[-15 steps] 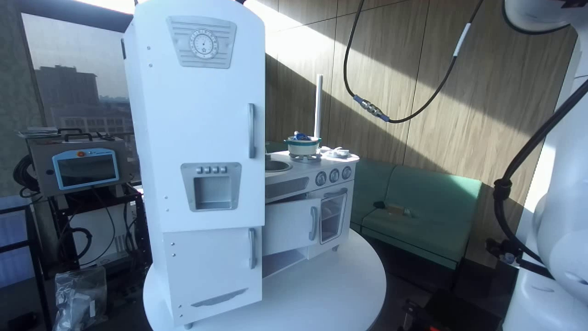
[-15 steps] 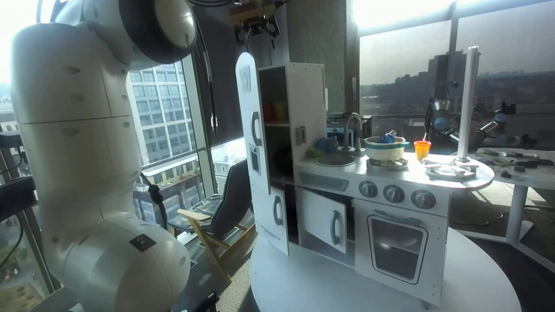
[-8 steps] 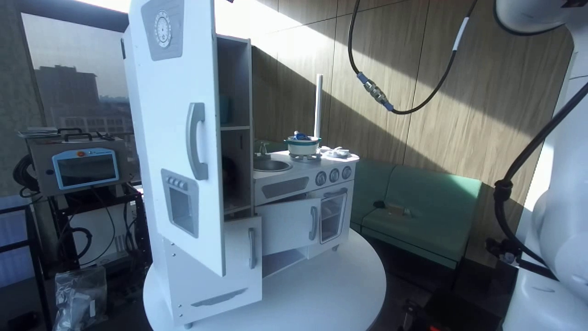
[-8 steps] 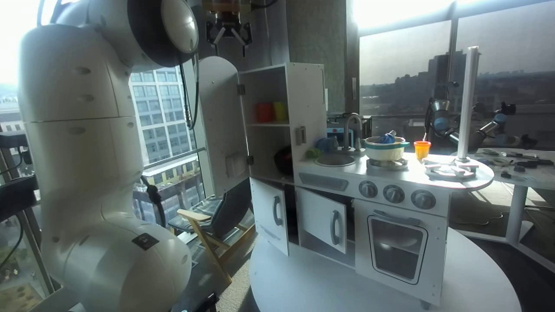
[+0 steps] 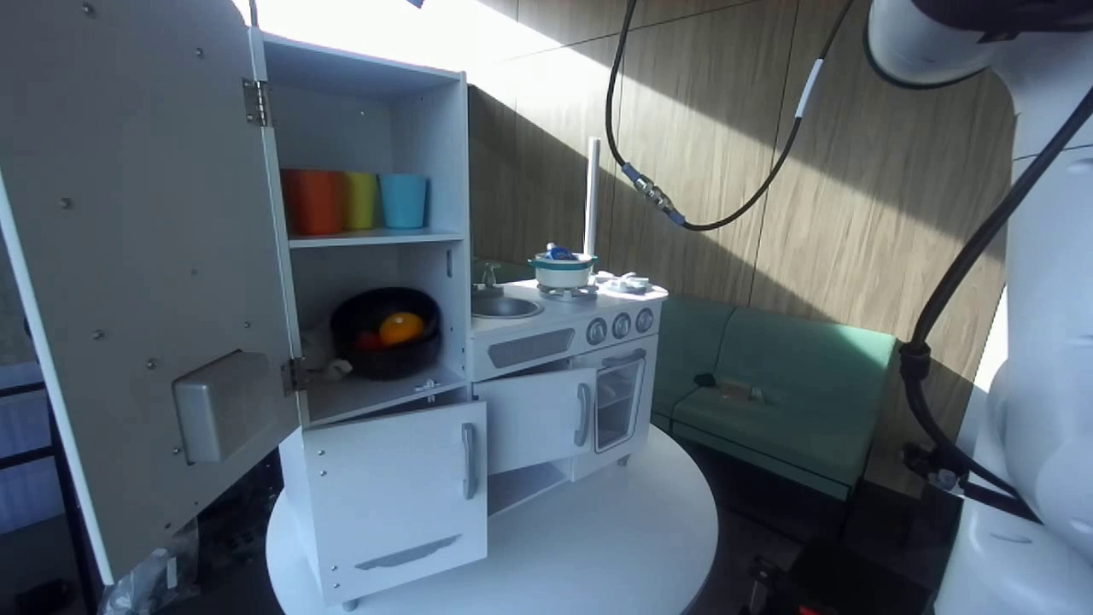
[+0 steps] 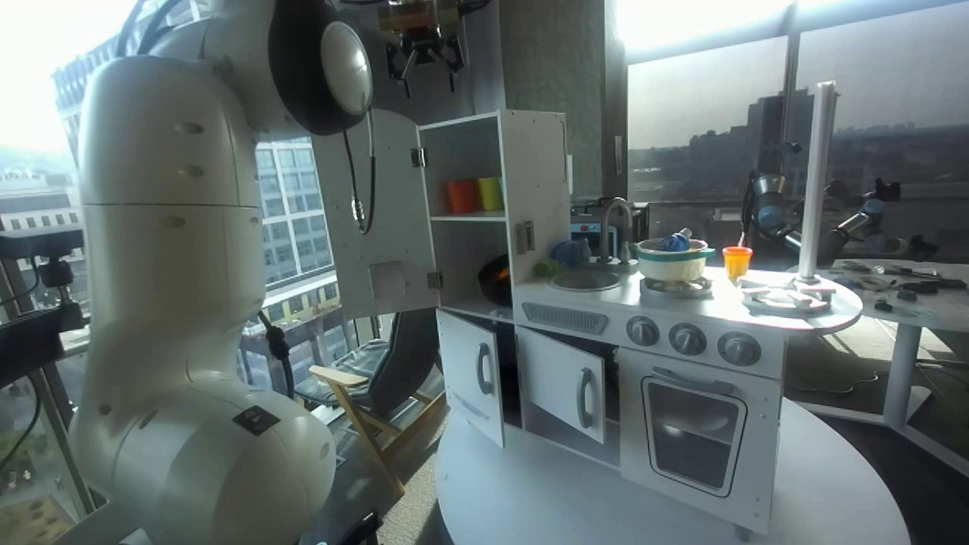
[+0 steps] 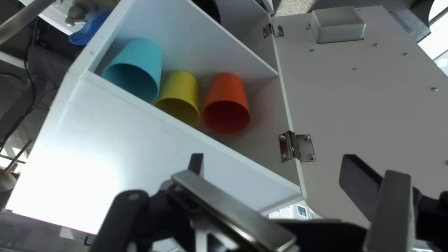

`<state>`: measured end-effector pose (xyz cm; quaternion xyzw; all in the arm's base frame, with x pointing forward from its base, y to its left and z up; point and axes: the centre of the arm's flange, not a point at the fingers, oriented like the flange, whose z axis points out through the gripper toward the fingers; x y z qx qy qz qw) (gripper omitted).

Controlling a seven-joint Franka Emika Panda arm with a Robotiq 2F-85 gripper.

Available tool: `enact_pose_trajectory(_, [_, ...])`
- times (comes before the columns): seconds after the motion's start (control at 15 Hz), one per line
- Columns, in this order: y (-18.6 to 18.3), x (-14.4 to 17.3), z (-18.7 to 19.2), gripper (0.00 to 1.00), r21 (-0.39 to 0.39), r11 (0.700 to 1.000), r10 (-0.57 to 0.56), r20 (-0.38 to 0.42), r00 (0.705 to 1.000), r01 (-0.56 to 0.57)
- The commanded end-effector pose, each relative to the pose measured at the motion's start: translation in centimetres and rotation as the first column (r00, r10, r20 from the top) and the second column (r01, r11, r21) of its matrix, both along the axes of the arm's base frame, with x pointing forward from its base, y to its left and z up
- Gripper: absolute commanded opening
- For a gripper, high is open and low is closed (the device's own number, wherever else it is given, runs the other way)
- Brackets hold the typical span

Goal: Open all the cabinet doors.

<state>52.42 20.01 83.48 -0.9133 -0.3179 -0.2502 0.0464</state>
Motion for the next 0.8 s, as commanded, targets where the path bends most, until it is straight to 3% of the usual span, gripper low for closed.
enact_pose_trajectory(0.0, [-1.4,2.7,2.9,1.00,0.018,0.999,-0.031,0.087,0.996,0.030])
enact_pose_trajectory(0.27, [-3.1,1.4,2.7,1.00,0.015,0.995,-0.096,0.061,0.994,0.095])
enact_pose_trajectory(0.73, [-4.4,-5.4,1.8,1.00,0.022,0.982,-0.186,-0.011,0.982,0.187])
